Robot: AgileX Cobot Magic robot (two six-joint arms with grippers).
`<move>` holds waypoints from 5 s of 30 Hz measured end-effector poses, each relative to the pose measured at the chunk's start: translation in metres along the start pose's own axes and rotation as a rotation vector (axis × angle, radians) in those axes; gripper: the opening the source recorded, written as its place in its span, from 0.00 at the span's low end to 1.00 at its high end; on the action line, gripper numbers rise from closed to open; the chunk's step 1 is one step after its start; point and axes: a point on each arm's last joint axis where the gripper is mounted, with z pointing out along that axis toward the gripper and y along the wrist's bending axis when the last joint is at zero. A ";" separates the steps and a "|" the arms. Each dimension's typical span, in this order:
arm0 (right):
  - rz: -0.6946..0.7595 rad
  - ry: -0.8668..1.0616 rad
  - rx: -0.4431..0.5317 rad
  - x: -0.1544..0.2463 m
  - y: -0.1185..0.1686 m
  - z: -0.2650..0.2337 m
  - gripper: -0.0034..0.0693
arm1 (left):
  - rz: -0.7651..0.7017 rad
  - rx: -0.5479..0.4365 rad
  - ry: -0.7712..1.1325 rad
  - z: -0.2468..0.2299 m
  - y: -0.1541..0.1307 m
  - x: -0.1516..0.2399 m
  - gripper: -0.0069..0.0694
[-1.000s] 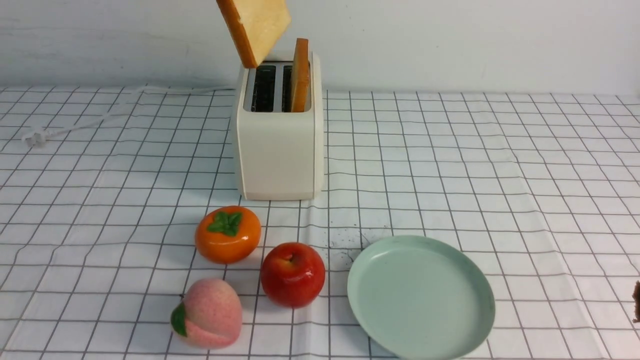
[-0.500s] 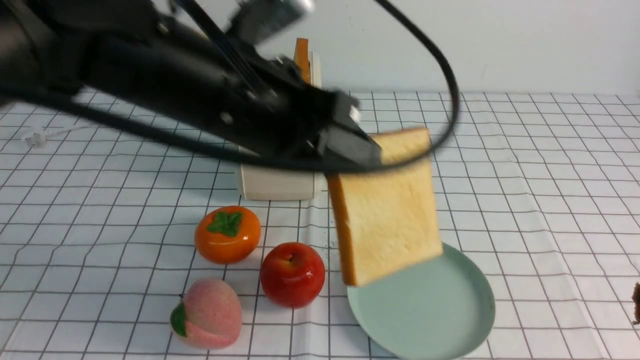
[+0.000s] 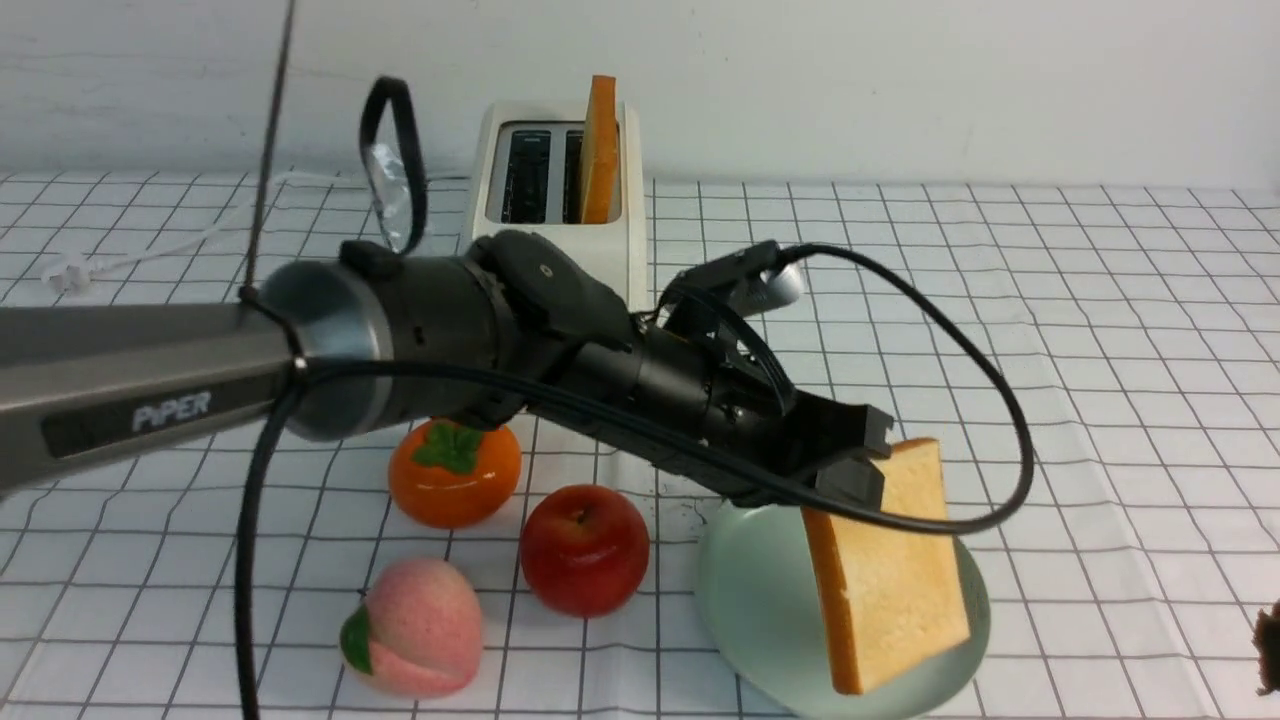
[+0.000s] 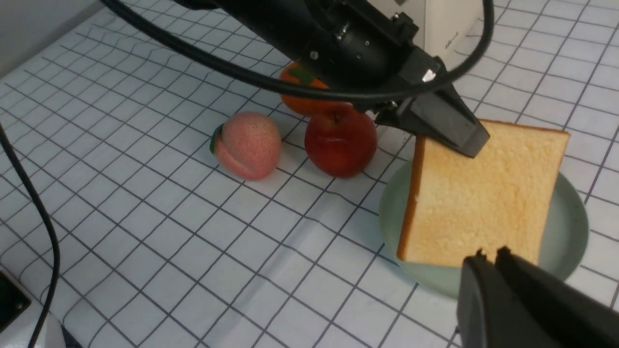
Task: Take toasted bread from bread machine on white checkered table place on plate.
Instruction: 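Place the slice of bread on the plate with the left gripper, then grasp the toast slice in the toaster and pull it up out of the slot with the right gripper, then place the held slice of bread on top of the slice on the plate with the right gripper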
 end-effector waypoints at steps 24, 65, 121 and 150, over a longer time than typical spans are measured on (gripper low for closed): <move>0.000 0.011 -0.006 0.001 0.001 0.000 0.09 | 0.298 -0.069 -0.127 -0.042 -0.026 -0.022 0.94; -0.028 0.153 -0.114 -0.156 -0.023 0.230 0.18 | 0.214 -0.524 -0.580 -0.335 -0.056 0.139 0.07; -0.198 0.109 -0.198 -0.249 0.013 0.176 0.17 | 0.268 -0.519 -0.613 -0.336 -0.059 0.135 0.07; 0.371 0.460 -0.148 -0.063 -0.072 0.170 0.17 | 0.304 -0.506 -0.633 -0.335 -0.060 0.134 0.07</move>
